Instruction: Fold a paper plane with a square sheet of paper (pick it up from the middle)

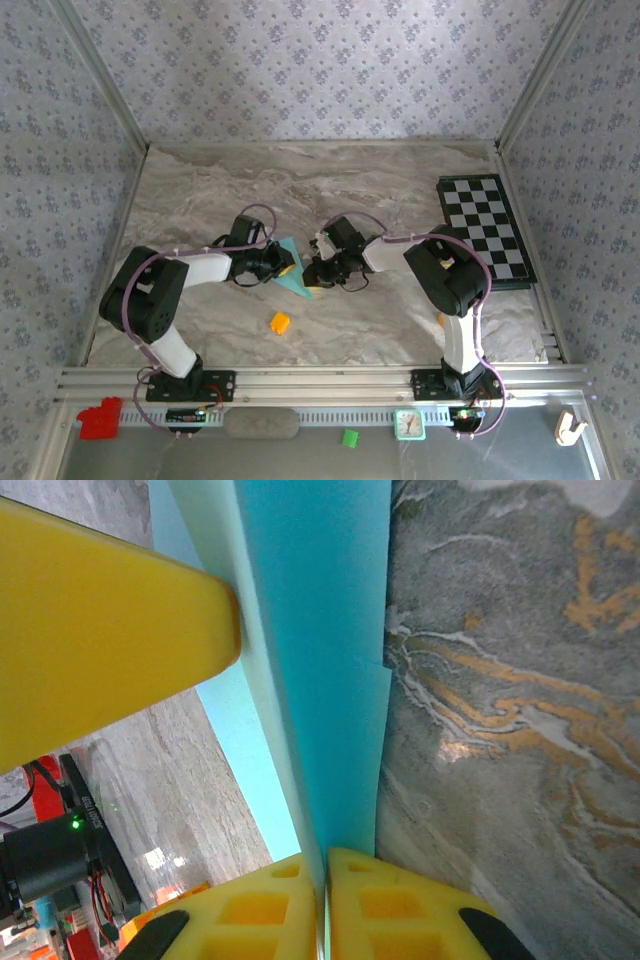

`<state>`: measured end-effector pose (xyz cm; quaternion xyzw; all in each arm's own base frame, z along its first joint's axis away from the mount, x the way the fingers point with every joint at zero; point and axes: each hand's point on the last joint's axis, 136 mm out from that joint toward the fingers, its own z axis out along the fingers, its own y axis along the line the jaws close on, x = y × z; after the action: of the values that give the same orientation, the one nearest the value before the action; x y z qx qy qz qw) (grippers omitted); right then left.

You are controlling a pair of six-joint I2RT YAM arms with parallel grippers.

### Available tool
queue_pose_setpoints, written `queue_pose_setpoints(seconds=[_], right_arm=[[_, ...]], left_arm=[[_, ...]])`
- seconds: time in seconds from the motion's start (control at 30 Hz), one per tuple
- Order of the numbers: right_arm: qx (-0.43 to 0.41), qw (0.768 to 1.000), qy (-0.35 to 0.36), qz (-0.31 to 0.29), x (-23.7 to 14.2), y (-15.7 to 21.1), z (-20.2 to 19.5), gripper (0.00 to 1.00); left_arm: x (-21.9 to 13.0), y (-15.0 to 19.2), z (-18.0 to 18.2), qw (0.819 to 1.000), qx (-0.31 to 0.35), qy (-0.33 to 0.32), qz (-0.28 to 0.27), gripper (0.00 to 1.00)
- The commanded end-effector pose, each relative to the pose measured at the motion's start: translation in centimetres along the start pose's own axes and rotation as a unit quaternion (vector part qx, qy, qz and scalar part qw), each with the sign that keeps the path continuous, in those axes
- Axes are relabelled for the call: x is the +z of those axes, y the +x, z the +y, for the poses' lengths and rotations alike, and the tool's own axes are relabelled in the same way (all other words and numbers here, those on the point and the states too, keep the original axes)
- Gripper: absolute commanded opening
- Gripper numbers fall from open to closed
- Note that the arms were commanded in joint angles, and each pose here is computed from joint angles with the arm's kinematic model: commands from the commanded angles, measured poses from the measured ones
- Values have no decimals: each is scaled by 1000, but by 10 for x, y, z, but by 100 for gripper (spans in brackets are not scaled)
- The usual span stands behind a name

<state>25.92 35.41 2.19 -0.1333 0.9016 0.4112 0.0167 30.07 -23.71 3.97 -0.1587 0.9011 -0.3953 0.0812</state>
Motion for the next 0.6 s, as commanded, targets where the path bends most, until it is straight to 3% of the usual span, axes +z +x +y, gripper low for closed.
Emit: queue_pose_setpoints(seconds=[0.0,0.33,0.57], right_arm=[[50,997,57,17,5,13,-40,11],[50,997,54,17,1,12,-37,13],[30,999,17,12,-12,6,-9,16]], left_arm=[[2,-6,0,1000,4,-7,-3,13],[5,-7,0,1000,8,-9,4,13],[6,-6,2,1000,7,-13,5,13]])
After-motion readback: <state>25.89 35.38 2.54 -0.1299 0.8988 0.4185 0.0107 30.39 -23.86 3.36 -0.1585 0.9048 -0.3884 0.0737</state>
